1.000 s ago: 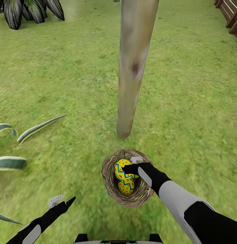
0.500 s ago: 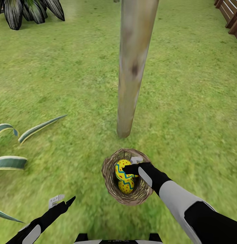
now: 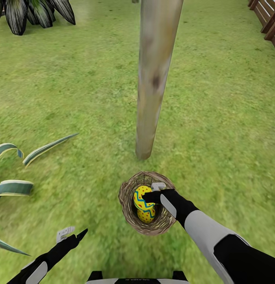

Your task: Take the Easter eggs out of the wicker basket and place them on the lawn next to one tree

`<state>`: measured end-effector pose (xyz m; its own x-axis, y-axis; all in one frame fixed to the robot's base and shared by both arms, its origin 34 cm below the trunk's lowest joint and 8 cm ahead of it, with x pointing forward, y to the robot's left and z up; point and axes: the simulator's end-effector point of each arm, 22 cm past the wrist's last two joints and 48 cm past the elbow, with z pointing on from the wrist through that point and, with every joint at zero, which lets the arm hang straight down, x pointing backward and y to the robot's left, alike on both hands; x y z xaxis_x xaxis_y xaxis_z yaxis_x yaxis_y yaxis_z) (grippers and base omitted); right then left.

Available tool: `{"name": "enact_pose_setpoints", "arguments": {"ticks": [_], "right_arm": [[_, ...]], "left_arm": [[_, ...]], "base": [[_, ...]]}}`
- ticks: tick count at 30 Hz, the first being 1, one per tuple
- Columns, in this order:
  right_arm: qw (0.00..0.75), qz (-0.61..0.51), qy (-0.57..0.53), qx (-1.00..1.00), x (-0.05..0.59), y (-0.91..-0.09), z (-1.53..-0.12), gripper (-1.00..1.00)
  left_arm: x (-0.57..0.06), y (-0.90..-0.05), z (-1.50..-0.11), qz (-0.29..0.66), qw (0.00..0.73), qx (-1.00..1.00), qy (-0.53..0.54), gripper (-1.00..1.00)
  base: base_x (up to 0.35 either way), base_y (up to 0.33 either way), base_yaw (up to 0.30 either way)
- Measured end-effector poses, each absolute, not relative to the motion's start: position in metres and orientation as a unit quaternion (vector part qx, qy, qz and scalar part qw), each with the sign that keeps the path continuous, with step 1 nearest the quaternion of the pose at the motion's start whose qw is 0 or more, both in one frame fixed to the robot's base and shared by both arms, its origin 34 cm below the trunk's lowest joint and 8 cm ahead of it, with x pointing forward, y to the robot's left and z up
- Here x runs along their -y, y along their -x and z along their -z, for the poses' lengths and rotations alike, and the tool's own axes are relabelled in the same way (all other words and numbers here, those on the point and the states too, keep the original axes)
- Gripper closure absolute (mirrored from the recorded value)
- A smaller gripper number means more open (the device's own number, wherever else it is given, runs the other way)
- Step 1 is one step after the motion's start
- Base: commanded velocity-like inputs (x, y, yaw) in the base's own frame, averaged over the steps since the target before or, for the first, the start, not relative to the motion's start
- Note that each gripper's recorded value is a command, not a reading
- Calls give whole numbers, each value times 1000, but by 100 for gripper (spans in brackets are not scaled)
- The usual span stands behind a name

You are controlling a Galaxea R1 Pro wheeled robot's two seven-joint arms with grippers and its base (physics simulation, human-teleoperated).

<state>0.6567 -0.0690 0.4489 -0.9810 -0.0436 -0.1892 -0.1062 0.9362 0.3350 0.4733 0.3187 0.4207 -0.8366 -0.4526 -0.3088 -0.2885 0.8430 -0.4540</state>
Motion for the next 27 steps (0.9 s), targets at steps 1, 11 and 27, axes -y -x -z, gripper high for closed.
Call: {"name": "enact_pose_setpoints", "arguments": {"ticks": [1,11,27], "right_arm": [[90,-174,38,-980,69,-657,-451,100],[90,-175,38,-980,69,-657,-467,100],[89,-175,37,-980,69,-657,-492,100]], "left_arm": [[-319,-473,-422,198,207,-938,197,-100],[-319,-474,-439,199,207,-937,198,-100],[-319,-474,-464,199,207,-937,198,-100]], "base": [[0,0,0],[0,0,0],[0,0,0]]}}
